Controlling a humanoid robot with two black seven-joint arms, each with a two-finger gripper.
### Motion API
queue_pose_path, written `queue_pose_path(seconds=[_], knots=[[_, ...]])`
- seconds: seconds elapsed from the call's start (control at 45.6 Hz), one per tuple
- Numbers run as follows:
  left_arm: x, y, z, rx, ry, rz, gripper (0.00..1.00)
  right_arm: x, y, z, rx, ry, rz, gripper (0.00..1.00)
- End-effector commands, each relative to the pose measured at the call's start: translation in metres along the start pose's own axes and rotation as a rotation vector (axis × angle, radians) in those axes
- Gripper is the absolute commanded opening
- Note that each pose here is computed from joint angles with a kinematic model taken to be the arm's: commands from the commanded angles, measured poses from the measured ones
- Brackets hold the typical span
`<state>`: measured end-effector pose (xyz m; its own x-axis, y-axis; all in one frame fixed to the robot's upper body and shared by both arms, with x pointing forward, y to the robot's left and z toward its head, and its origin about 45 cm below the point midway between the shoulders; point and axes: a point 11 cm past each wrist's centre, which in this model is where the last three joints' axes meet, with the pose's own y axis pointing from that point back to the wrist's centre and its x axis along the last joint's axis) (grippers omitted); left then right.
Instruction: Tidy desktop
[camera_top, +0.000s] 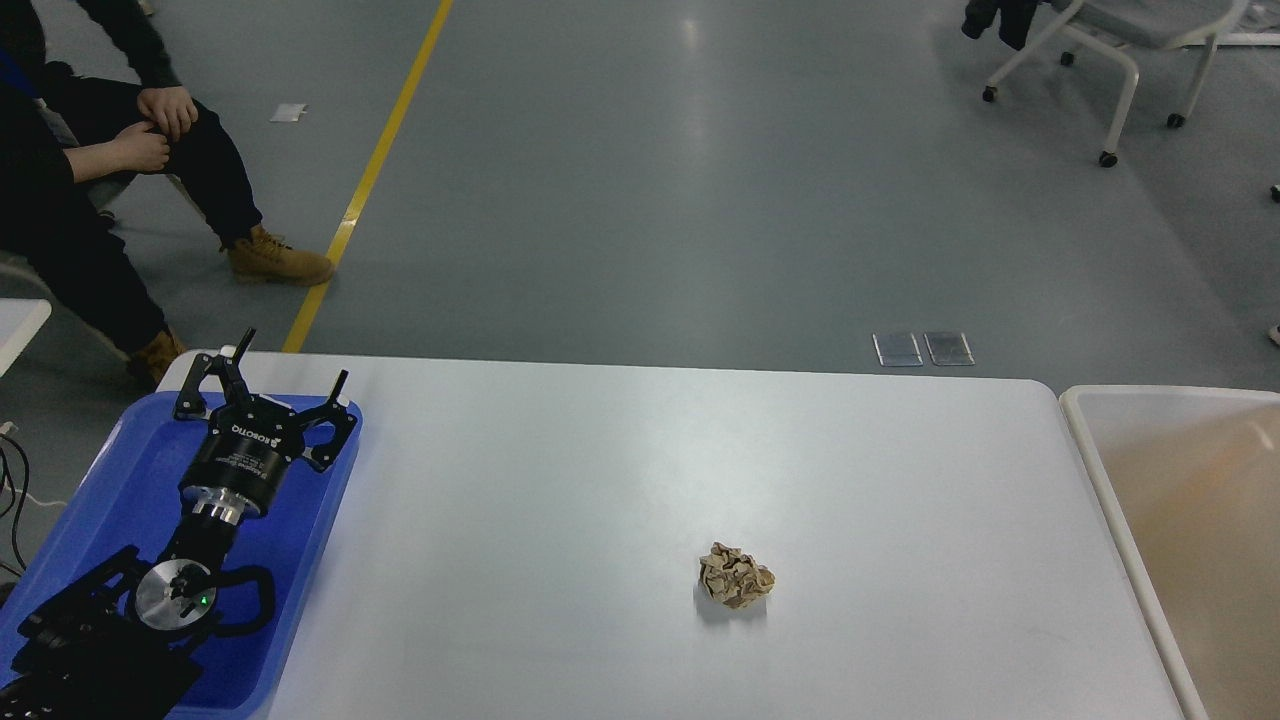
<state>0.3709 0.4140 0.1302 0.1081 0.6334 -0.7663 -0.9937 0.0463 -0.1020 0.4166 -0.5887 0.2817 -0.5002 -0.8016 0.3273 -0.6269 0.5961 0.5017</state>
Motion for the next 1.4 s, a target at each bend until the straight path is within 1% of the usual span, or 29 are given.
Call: queue_pose_path(seconds=[0.0,0.088,0.285,0.438,0.614,0.921,1.206,1.381], knots=[[0.000,0.000,0.000,0.000,0.000,0.000,0.99,-0.034,0.031,-0.067,0.134,0.197,-0.074,1.00],[0.000,0.000,0.000,0.000,0.000,0.000,0.99,-0.047,0.042,-0.086,0.177,0.270,-0.088,1.00],[0.000,0.000,0.000,0.001,0.000,0.000,0.99,-0.070,0.062,-0.110,0.233,0.408,-0.110,1.00],[-0.001,-0.001,0.000,0.001,0.000,-0.002,0.99,-0.089,0.076,-0.119,0.259,0.508,-0.140,1.00],[0.000,0.000,0.000,0.001,0.000,0.000,0.99,-0.118,0.101,-0.126,0.296,0.624,-0.210,1.00],[-0.001,-0.001,0.000,0.001,0.000,-0.002,0.99,-0.136,0.132,-0.115,0.288,0.860,-0.264,1.00],[-0.001,-0.001,0.000,0.001,0.001,-0.003,0.99,-0.156,0.162,-0.091,0.221,1.144,-0.350,1.00],[-0.001,-0.001,0.000,0.001,0.001,-0.003,0.99,-0.183,0.202,-0.091,0.280,1.283,-0.452,1.00]])
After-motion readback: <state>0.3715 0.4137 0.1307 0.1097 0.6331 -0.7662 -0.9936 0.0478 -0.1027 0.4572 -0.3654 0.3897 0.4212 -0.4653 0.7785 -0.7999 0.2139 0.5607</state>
